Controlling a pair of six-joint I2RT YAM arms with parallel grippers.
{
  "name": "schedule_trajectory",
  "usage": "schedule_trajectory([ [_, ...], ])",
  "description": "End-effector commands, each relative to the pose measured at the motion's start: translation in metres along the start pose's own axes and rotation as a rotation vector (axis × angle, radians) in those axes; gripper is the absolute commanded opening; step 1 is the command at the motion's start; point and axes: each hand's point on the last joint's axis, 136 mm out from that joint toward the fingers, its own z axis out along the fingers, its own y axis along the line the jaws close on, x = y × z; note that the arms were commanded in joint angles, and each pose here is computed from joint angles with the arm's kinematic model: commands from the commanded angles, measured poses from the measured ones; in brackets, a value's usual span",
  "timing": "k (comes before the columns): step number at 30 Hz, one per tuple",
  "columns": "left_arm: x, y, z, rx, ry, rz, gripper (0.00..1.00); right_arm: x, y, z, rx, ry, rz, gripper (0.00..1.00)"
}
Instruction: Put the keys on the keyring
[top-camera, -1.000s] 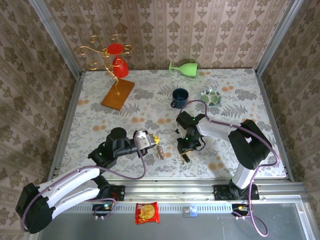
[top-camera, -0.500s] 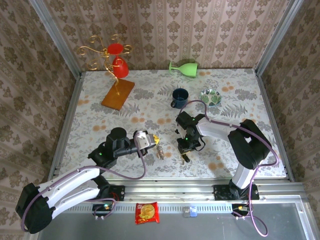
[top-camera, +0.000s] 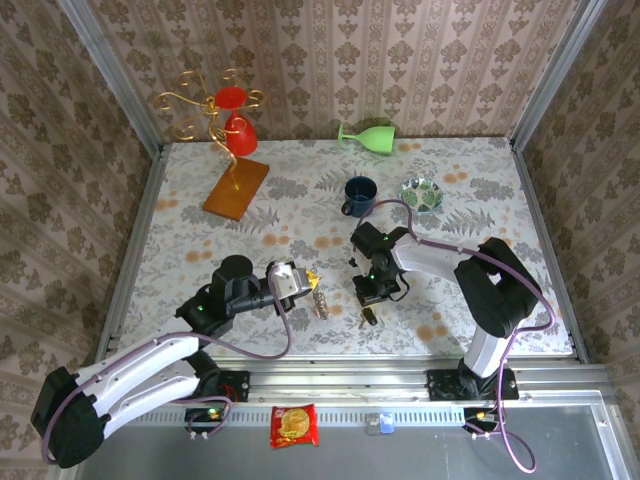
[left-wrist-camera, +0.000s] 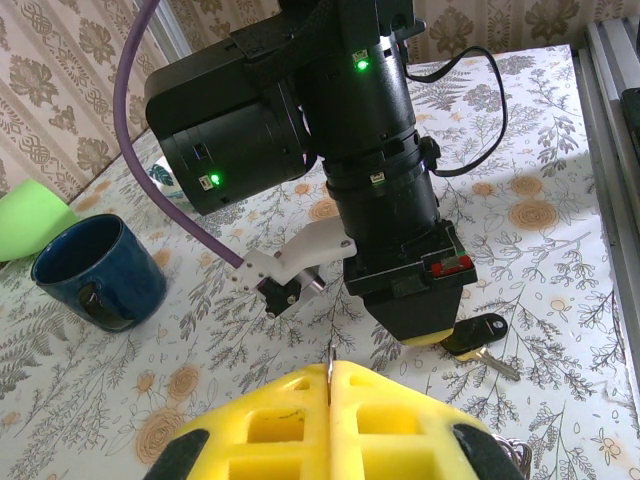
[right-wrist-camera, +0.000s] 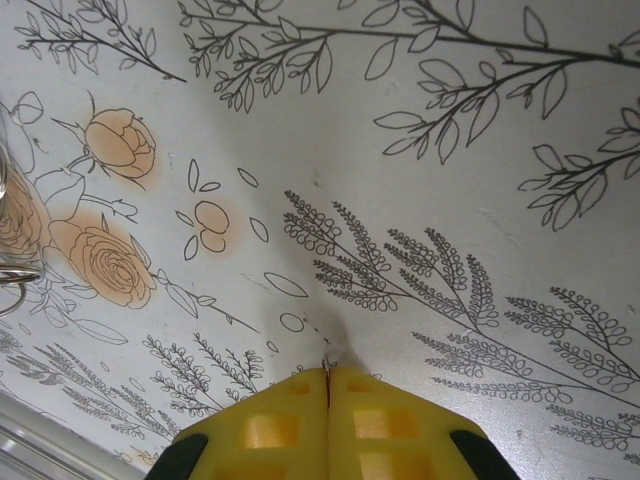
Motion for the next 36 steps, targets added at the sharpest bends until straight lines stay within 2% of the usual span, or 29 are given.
schedule_trajectory([
  [1, -0.016, 0.005, -0.004, -0.02, -0.038, 0.035, 0.0, -0.006, 0.007, -0.013, -0.003, -0.044, -0.04, 0.0],
  [5, -0.017, 0.006, -0.004, -0.02, -0.034, 0.029, 0.0, -0.012, 0.01, -0.029, 0.0, -0.135, -0.092, 0.0],
  [16, -0.023, 0.015, -0.004, -0.064, -0.045, -0.033, 0.0, -0.031, 0.045, -0.102, -0.108, -0.596, -0.329, 0.0],
  [18, -0.024, 0.016, -0.004, -0.071, -0.044, -0.048, 0.0, -0.03, 0.053, -0.114, -0.113, -0.674, -0.406, 0.0],
  [25, -0.025, 0.019, -0.006, -0.073, -0.013, -0.1, 0.0, -0.025, 0.086, -0.165, 0.008, -0.985, -0.805, 0.0],
  [32, -0.026, 0.021, -0.006, -0.08, 0.006, -0.175, 0.0, -0.034, 0.105, -0.191, 0.16, -1.087, -1.009, 0.0],
  [36, -0.024, 0.019, -0.003, -0.059, 0.016, -0.193, 0.0, -0.033, 0.119, -0.193, 0.104, -1.091, -1.036, 0.0],
])
